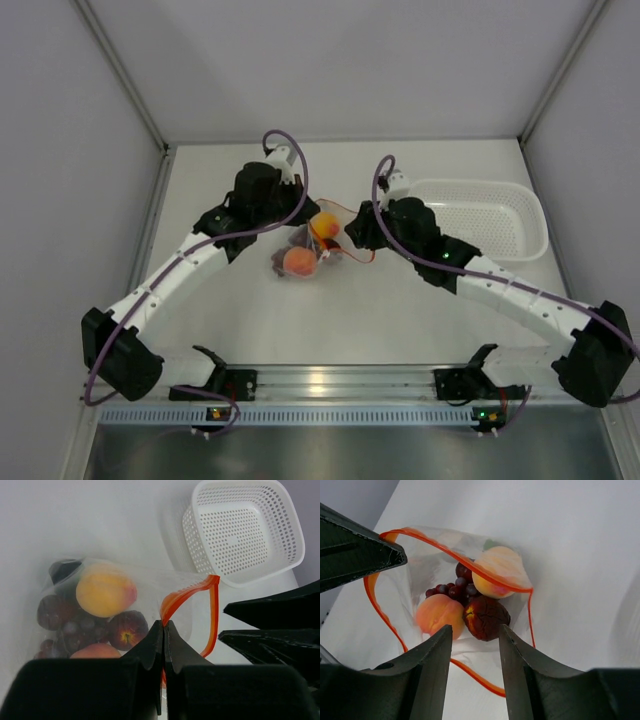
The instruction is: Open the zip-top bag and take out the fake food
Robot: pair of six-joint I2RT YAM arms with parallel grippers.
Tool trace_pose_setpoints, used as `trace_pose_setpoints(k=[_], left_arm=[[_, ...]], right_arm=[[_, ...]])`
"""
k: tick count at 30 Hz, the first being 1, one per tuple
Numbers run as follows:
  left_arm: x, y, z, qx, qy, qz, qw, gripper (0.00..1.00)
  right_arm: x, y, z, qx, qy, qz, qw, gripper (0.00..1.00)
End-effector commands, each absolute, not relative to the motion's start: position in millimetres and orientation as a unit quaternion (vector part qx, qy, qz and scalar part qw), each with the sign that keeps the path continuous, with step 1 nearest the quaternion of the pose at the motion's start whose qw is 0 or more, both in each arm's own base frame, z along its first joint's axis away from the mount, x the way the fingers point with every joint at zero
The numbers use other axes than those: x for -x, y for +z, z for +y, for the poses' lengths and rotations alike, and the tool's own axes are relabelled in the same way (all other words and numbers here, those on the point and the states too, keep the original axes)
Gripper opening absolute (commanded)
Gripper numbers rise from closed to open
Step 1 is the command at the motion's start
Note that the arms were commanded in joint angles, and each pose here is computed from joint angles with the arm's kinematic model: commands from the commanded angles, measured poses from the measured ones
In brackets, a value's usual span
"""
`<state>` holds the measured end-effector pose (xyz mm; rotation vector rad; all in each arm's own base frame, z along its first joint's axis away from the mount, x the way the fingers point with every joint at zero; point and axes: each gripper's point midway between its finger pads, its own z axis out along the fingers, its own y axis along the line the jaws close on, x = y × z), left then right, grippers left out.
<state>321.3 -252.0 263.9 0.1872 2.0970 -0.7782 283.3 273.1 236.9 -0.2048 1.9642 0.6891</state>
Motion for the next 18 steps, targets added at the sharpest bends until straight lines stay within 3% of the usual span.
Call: trace_pose_setpoints(k=[1,5,18], left_arm=[[-324.6,289.5,-265.4,-0.083,-0.345,0.815,0.458,0.0],[-320.8,288.4,-270.2,-0.093,-0.352,0.815,0.451,0.0],[-305.0,283.4,-285.8,-0.163,-0.382,0.805,0.424,0.0]], right_arm=[[-287.6,244.7,309.7,0.161,0.304,0.791,0.506,0.42],[-291.2,231.0,331.8,0.214,0.293,0.786,0.5,0.33],[-297.1,179.1,351.8,0.334,0.239,0.752,0.515,0.33]])
